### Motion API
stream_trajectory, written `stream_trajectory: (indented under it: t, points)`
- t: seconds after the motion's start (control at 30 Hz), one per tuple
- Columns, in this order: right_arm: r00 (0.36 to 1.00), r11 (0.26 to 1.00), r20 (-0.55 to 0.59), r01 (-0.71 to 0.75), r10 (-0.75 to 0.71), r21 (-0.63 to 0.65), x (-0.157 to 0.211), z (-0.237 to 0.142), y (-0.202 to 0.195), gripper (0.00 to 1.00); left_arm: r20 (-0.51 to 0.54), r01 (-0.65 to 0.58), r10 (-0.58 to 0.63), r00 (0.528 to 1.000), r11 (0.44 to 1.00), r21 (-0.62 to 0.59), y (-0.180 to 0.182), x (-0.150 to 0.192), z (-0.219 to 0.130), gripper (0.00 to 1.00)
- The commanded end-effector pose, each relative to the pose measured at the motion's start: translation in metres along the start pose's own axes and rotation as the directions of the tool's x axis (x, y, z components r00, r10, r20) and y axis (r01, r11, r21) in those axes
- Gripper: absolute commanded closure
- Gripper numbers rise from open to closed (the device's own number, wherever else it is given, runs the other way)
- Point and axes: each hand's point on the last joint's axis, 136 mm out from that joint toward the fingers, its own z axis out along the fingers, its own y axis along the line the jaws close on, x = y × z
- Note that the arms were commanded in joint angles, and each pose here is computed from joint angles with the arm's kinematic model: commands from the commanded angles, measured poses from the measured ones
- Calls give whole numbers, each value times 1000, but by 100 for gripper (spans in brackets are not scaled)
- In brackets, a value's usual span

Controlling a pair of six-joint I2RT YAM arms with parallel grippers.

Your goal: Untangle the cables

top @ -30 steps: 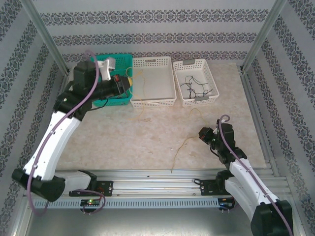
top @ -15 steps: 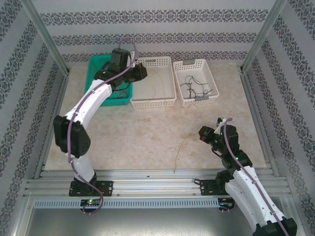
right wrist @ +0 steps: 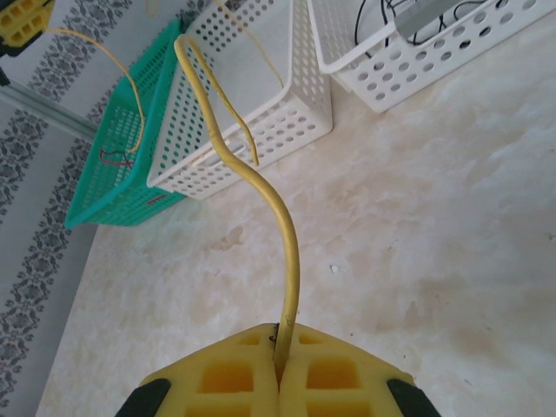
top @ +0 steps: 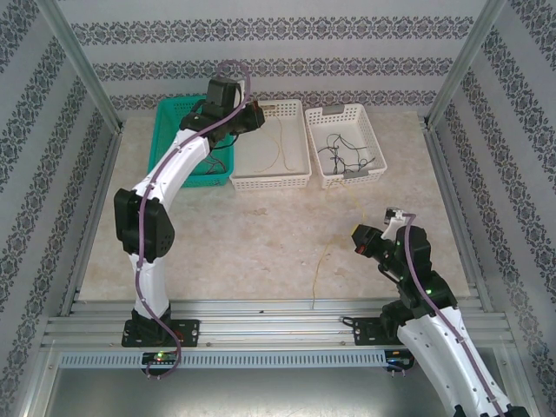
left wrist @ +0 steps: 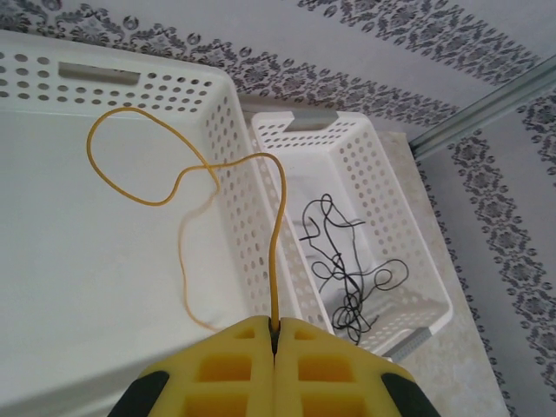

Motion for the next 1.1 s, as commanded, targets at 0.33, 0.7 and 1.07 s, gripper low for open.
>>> stream_trajectory:
  t: [0.33,0.7,1.07]
  points:
    - [995,989,62,87,-80,-117,-30,-42,55,100,-138,19,-42,989,986,-163,69,58,70,95]
    - [986,972,95,154,-139,-178,-58,-63,98,100,-140,-45,24,990,987,-152,55,52,57,69]
    - [984,973,96,166,-152,-162,-55,-64,94,100,-160,-8,-5,987,996,-85,26,87,17,38]
